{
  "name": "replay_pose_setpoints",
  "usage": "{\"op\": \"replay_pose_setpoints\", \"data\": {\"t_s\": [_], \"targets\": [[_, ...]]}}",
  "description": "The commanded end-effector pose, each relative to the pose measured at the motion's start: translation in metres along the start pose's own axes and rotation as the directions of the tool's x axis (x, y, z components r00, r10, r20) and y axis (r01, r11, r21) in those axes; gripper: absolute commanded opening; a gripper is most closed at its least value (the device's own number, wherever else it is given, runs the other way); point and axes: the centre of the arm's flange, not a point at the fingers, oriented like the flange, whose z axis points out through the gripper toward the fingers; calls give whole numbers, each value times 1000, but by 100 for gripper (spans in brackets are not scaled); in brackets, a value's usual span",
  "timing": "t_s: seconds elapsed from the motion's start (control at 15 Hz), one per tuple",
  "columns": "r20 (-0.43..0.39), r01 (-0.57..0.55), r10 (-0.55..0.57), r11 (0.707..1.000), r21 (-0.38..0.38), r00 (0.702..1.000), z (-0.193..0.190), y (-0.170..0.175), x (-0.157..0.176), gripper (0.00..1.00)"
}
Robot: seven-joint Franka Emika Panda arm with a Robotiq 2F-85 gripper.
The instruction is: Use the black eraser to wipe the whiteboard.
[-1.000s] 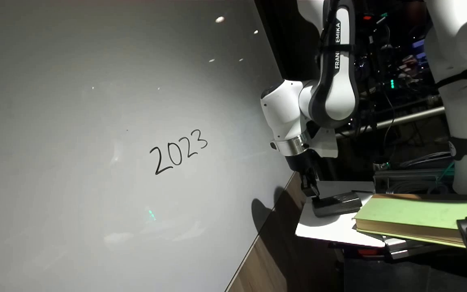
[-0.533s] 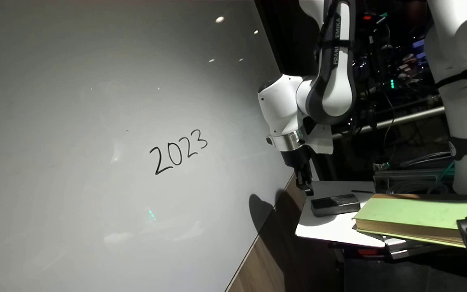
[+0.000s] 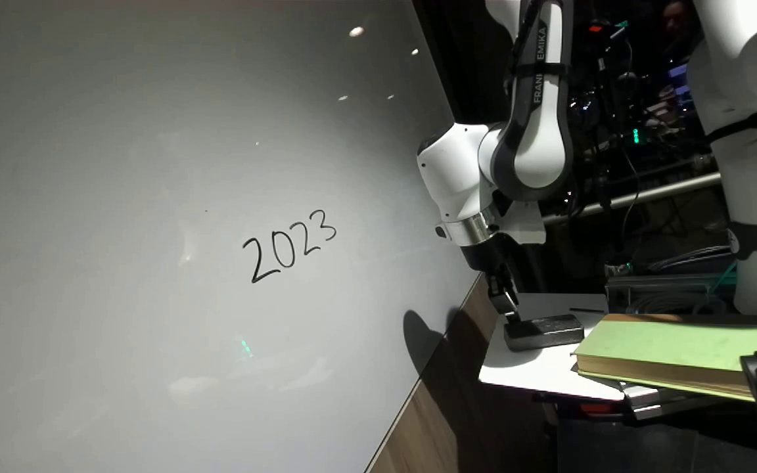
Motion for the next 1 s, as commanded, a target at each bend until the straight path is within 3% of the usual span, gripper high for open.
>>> {"op": "replay_pose_setpoints", "data": {"t_s": [0.0,0.2,0.87,0.93], "targets": [[46,51,-52,998,37,998,-6,-2,-73,81],[85,87,-92,995,57,992,3,-7,-78,99],[154,143,-153,987,77,976,37,0,-84,100],[159,144,-155,986,80,975,39,-1,-84,75]]}}
